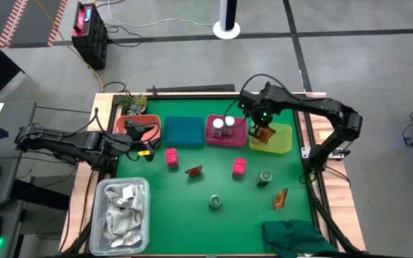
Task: Sort spices by type
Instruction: Put the middle orange seasoning bag into the yellow bin
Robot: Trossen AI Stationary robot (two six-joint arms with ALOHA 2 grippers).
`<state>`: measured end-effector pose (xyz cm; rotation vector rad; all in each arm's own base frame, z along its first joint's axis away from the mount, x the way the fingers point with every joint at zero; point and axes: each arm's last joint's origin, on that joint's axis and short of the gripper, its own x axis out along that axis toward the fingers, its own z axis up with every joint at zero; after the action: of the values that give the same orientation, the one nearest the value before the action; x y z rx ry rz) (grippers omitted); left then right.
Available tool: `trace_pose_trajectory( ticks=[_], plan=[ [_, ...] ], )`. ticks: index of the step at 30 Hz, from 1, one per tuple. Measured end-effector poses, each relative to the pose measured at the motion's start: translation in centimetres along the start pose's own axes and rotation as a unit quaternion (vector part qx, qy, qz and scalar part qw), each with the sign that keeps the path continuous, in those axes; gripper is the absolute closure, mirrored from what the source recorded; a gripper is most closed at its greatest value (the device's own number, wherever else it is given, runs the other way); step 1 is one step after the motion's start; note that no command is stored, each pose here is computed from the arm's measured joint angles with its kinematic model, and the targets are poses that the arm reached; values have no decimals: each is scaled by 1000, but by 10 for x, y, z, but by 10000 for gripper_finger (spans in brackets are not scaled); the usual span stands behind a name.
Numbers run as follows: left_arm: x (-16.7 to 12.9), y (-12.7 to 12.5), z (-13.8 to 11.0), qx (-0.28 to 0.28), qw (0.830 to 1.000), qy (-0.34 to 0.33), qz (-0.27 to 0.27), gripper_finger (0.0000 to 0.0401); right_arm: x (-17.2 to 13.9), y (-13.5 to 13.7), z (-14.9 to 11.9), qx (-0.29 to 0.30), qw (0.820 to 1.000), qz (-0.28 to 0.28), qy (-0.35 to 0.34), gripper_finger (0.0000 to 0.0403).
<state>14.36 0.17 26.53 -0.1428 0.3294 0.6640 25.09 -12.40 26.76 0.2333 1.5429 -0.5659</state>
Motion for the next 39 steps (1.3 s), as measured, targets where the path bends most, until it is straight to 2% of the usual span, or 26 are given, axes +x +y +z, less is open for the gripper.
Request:
trace_pose_trajectory(
  ticks=[7, 16, 23, 30, 39],
  plan=[
    [0, 0, 0, 0, 1000, 1, 0, 145, 23, 9, -6, -10, 1000, -1, 16, 384],
    [0, 0, 0, 0, 1000, 1, 0, 145, 20, 31, -7, -33, 999, -3, -2, 365],
    [0, 0, 0, 0, 1000, 1, 0, 145, 14, 30, -8, -36, 999, -38, 2, 388],
    [0, 0, 0, 0, 1000, 1, 0, 145, 14, 24, -8, -25, 998, -65, 0, 371],
    [0, 0, 0, 0, 1000, 1, 0, 145, 14, 23, -7, -15, 998, -67, -4, 380]
  ],
)
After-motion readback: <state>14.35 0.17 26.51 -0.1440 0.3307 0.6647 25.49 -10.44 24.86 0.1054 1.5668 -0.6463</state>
